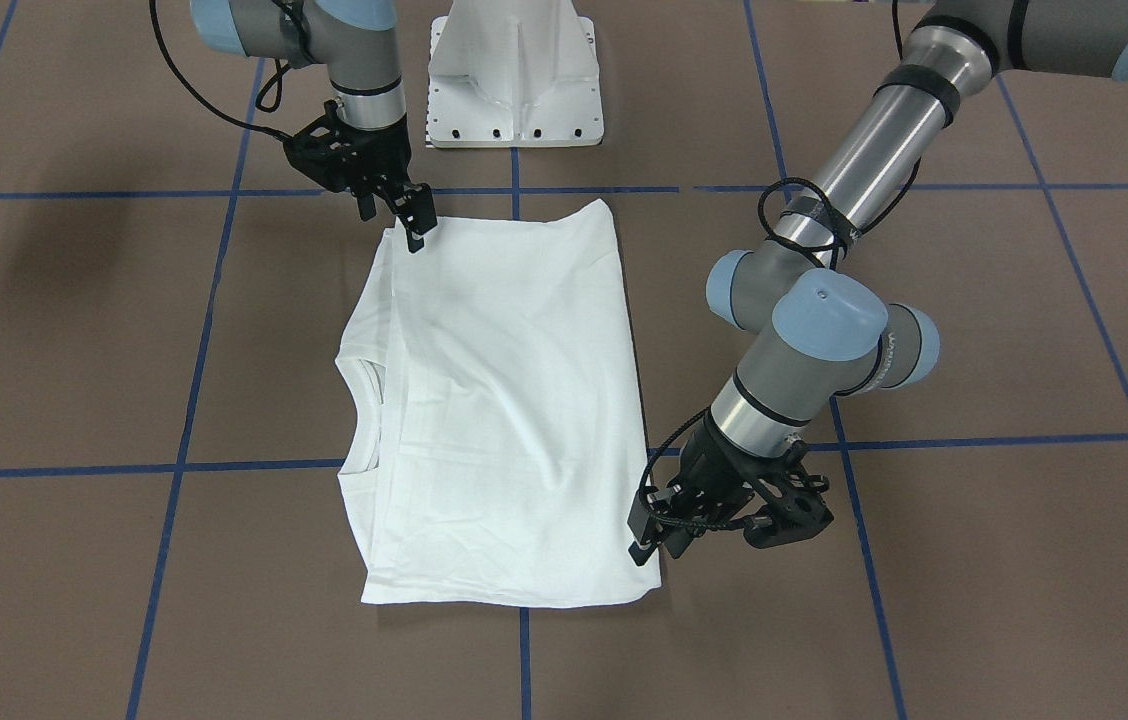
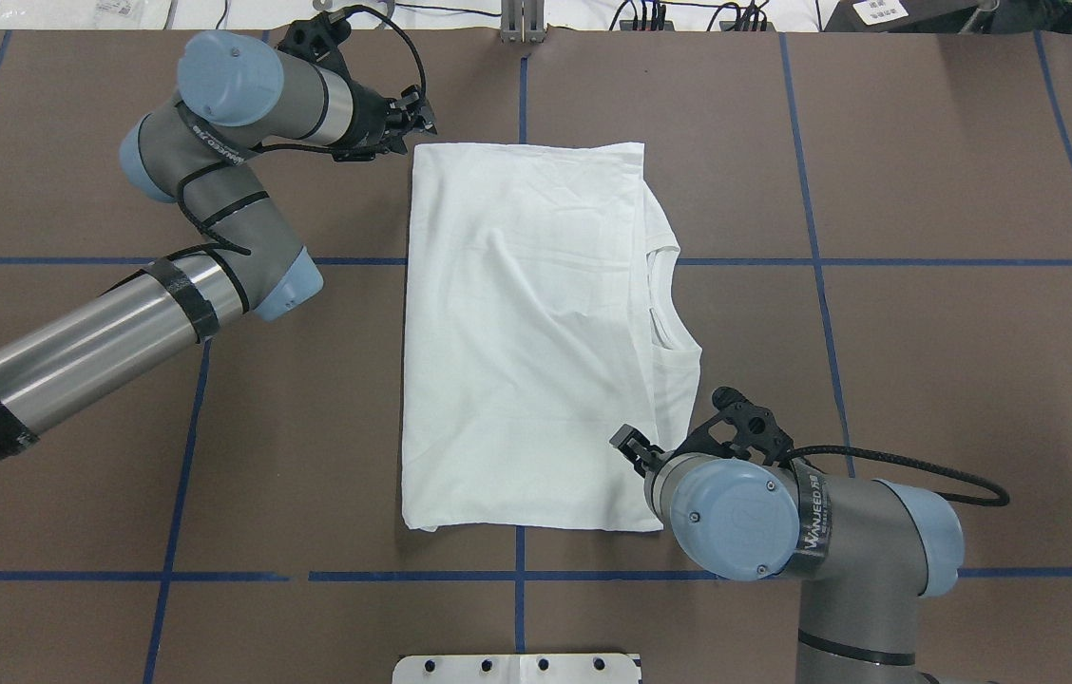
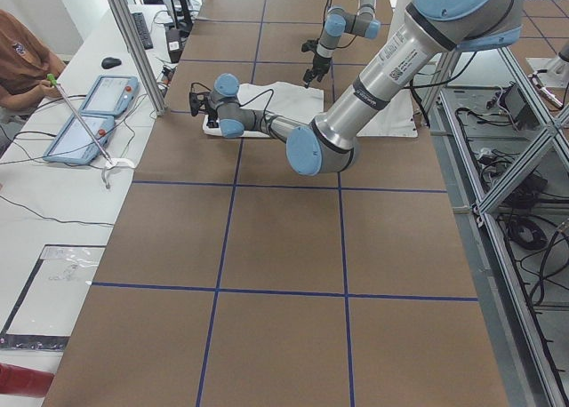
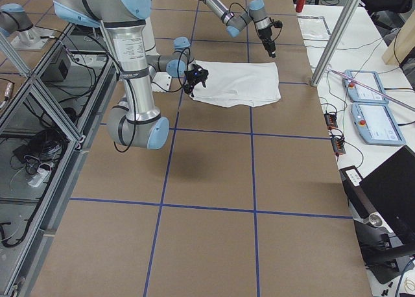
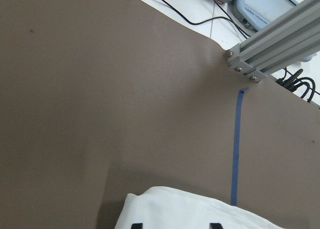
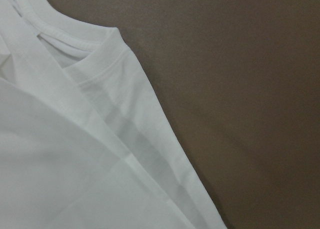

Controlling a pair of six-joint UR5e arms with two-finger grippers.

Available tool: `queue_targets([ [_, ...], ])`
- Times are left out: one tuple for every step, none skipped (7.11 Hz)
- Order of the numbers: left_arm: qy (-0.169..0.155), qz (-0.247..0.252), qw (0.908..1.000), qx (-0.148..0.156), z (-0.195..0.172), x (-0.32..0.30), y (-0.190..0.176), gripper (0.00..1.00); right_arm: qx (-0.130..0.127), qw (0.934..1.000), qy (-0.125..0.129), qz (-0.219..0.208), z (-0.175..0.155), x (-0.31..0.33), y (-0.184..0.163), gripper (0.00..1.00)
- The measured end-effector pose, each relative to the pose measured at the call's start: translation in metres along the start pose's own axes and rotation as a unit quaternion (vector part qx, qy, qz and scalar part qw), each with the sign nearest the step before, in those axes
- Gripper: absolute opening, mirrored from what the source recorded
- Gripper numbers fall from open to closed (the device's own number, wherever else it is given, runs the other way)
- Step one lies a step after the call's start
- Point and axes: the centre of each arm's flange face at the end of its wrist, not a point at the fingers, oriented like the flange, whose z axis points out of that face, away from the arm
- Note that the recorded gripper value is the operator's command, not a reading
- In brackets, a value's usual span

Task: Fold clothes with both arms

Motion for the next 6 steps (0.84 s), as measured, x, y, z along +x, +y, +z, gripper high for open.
queue_targets([
  [0.000,0.000,1.0000,0.000,0.0002,-0.0007,0.0004,0.54,0.000,1.0000,0.006,-0.002,0.0058,0.0025,0.0024,0.90],
  [-0.001,0.000,1.0000,0.000,0.0003,-0.0012,0.0004,0.54,-0.001,0.9999,0.010,-0.003,0.0084,0.0045,0.0054,0.88],
  [0.000,-0.001,1.0000,0.000,0.0002,-0.0012,0.0006,0.54,-0.004,0.9999,0.013,-0.005,0.0093,0.0061,0.0081,0.87],
  [0.000,-0.001,1.0000,0.000,0.0000,-0.0011,0.0006,0.54,-0.007,0.9998,0.016,-0.006,0.0103,0.0077,0.0096,0.83],
  [0.000,-0.001,1.0000,0.000,-0.0001,-0.0010,0.0007,0.55,-0.009,0.9998,0.018,-0.006,0.0109,0.0088,0.0104,0.78],
  [0.001,0.000,1.0000,0.000,-0.0004,-0.0006,0.0007,0.55,-0.010,0.9997,0.020,-0.007,0.0114,0.0095,0.0114,0.76],
])
